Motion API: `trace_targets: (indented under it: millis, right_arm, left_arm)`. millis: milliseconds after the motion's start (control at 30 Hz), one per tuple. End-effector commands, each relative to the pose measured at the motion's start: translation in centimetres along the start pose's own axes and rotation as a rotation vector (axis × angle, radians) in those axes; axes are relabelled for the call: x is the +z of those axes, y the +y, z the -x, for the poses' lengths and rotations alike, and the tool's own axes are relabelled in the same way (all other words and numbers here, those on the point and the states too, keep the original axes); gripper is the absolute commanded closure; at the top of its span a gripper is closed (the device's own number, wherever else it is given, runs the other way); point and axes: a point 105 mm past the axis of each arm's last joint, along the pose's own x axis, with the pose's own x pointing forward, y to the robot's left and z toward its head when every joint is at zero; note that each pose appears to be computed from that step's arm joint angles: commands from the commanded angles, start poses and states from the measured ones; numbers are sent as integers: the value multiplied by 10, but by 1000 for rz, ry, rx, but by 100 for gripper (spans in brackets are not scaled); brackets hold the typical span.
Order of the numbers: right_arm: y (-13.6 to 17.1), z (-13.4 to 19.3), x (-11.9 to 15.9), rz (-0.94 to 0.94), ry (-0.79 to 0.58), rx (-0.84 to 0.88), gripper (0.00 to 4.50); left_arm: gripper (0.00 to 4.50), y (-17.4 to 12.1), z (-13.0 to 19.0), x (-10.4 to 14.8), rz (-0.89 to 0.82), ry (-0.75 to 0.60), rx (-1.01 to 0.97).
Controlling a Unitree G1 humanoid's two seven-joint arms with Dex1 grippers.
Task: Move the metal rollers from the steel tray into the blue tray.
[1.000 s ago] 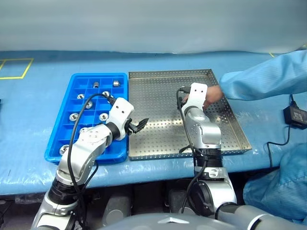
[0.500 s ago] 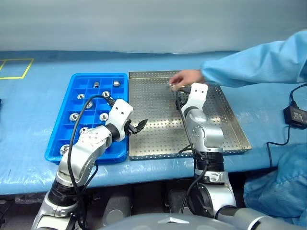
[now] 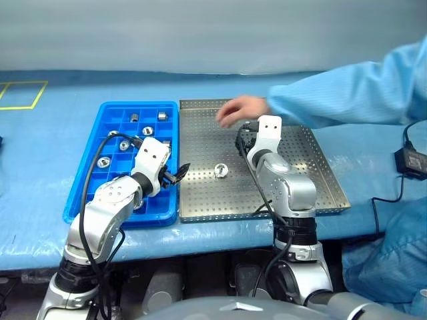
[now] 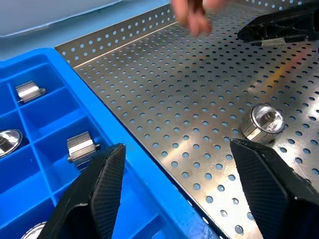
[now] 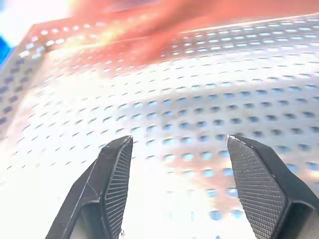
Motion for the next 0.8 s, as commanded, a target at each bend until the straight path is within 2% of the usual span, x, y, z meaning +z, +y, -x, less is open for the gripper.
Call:
trace_targets:
  millis: [33,433,700,800]
  right_arm:
    - [19,8,4,19,-3,110,134]
    - [29,29,-36,81,163,194,134]
    - [34,31,-41,57,190,220,134]
    - [36,31,-51,54,228,230,134]
  left_arm:
    - [84,3,7,12,-25,-43,20]
    - [84,2,9,9,-20,-32,36]
    - [84,3,9,8,-18,-25,39]
    - [84,3,9,7,-18,-21,43]
